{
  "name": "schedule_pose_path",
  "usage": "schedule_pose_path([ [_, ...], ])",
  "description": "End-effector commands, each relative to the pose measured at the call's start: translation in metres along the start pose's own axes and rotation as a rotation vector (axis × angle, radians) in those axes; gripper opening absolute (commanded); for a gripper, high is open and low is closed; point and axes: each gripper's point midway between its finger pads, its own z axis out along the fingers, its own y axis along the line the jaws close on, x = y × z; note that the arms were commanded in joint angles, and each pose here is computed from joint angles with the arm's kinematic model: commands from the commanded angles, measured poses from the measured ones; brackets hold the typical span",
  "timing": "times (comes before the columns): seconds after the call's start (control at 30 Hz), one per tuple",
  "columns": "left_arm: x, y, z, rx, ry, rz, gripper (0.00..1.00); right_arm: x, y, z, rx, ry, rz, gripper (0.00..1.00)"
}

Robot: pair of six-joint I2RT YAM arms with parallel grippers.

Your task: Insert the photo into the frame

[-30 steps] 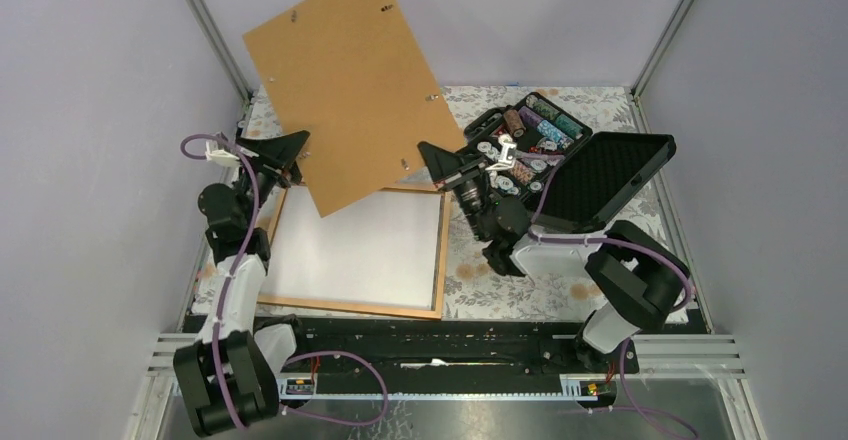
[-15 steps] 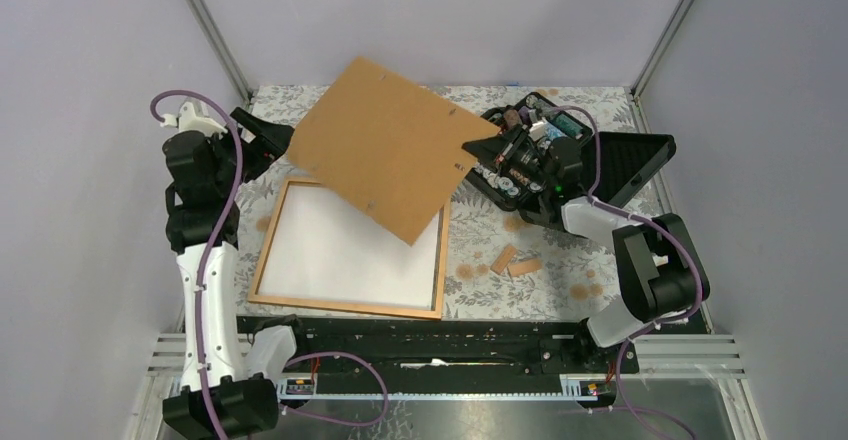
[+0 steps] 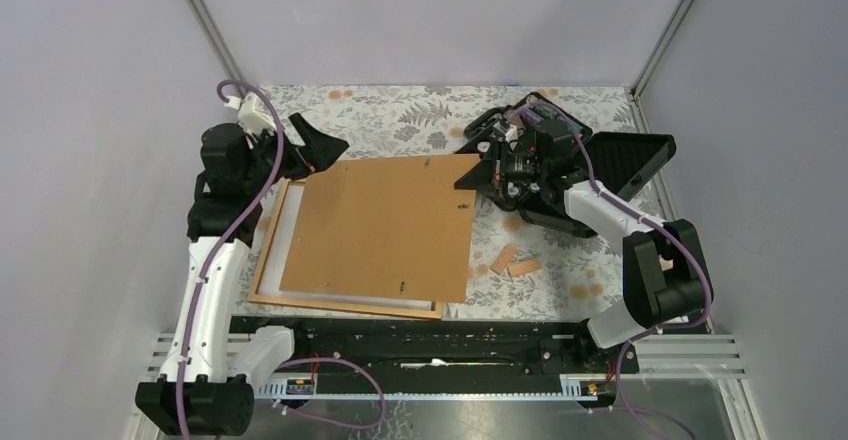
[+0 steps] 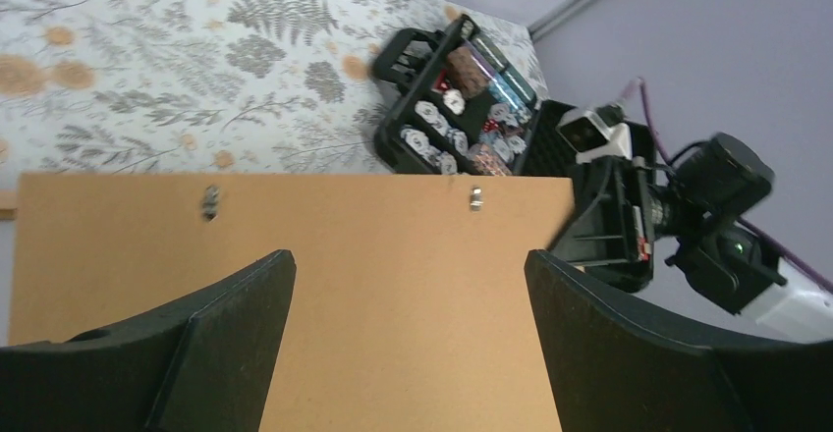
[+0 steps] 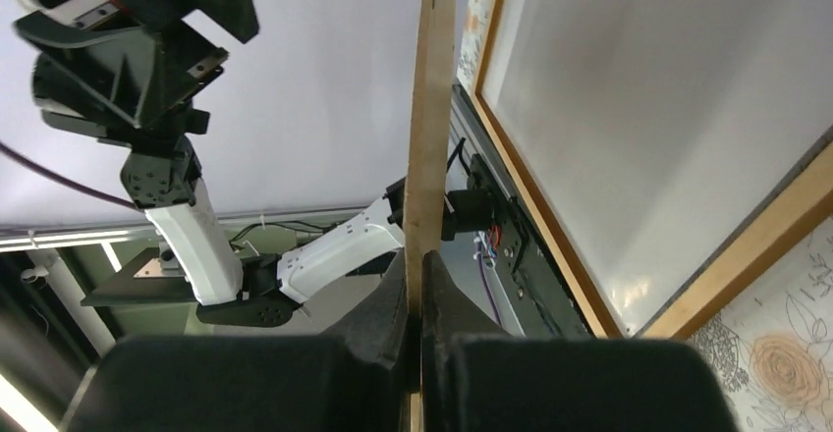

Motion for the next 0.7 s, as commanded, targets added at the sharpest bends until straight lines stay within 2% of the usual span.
schedule_pose_path([
  [0.0, -0.004, -0.034, 0.004, 0.131, -0.030, 0.127, 0.92, 0.016, 0.024, 0.005, -0.030, 0.105, -0.066, 0.00],
  [0.23, 0.019, -0.039, 0.022, 0.148, 0.012, 0.209, 0.93, 0.021, 0.007, 0.043, -0.003, 0.117, -0.038, 0.00],
  [0.67, 0.051, -0.038, 0.025, 0.154, 0.086, 0.289, 0.93, -0.004, -0.027, 0.069, 0.005, 0.060, 0.072, 0.00],
])
